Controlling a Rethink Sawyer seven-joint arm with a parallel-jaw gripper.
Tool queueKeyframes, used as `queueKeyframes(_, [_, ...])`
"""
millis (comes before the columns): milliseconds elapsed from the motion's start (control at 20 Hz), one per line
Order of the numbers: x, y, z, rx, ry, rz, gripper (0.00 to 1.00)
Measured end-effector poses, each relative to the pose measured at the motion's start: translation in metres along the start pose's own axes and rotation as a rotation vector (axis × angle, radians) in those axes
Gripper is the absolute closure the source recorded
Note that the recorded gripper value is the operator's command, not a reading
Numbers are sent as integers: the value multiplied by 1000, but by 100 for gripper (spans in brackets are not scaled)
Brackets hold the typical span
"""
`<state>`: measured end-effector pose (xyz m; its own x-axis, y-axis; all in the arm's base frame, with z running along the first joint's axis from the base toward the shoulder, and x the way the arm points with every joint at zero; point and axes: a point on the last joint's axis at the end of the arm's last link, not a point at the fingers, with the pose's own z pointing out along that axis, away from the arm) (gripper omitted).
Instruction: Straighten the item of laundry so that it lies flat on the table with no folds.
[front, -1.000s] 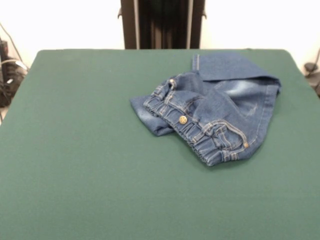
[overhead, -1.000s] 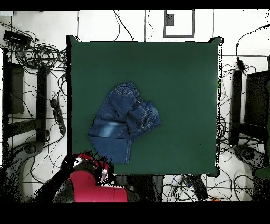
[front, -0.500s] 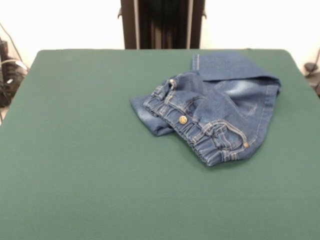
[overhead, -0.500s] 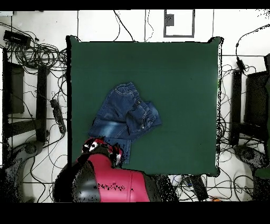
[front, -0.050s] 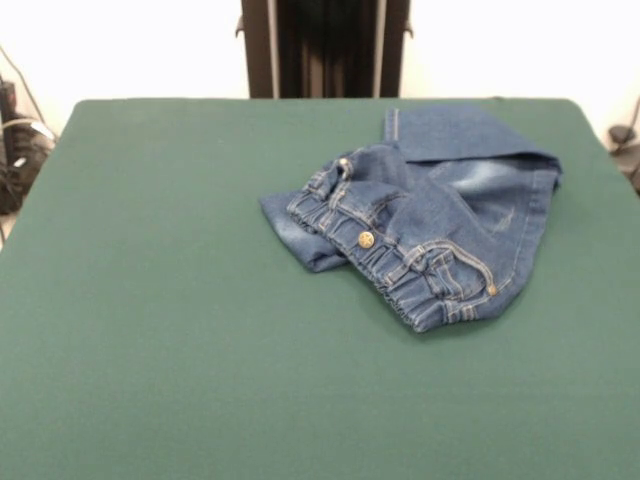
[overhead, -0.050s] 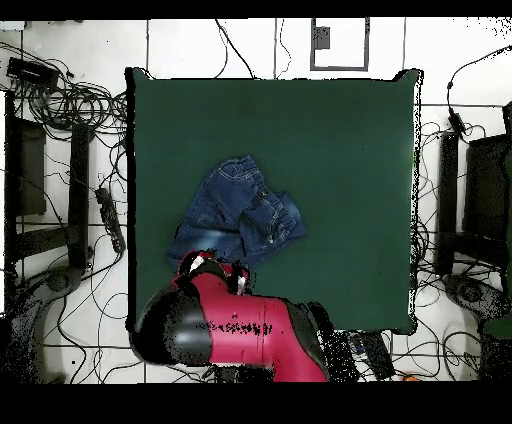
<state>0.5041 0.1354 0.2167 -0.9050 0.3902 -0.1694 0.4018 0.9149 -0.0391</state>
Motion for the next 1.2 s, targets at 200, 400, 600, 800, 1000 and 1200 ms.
queueKeyframes(200, [-5, 3, 8, 1, 5, -20, 0])
queueKeyframes(400, [-16, 7, 19, -7, 11, -42, 0])
queueKeyframes(600, [-32, 13, 32, -25, 18, -48, 0])
queueKeyframes(800, [-49, 20, 44, -36, 14, -65, 0])
queueKeyframes(1000, [-59, 25, 54, -34, 1, -94, 0])
queueKeyframes(1200, [-69, 29, 64, -35, -5, -120, 0])
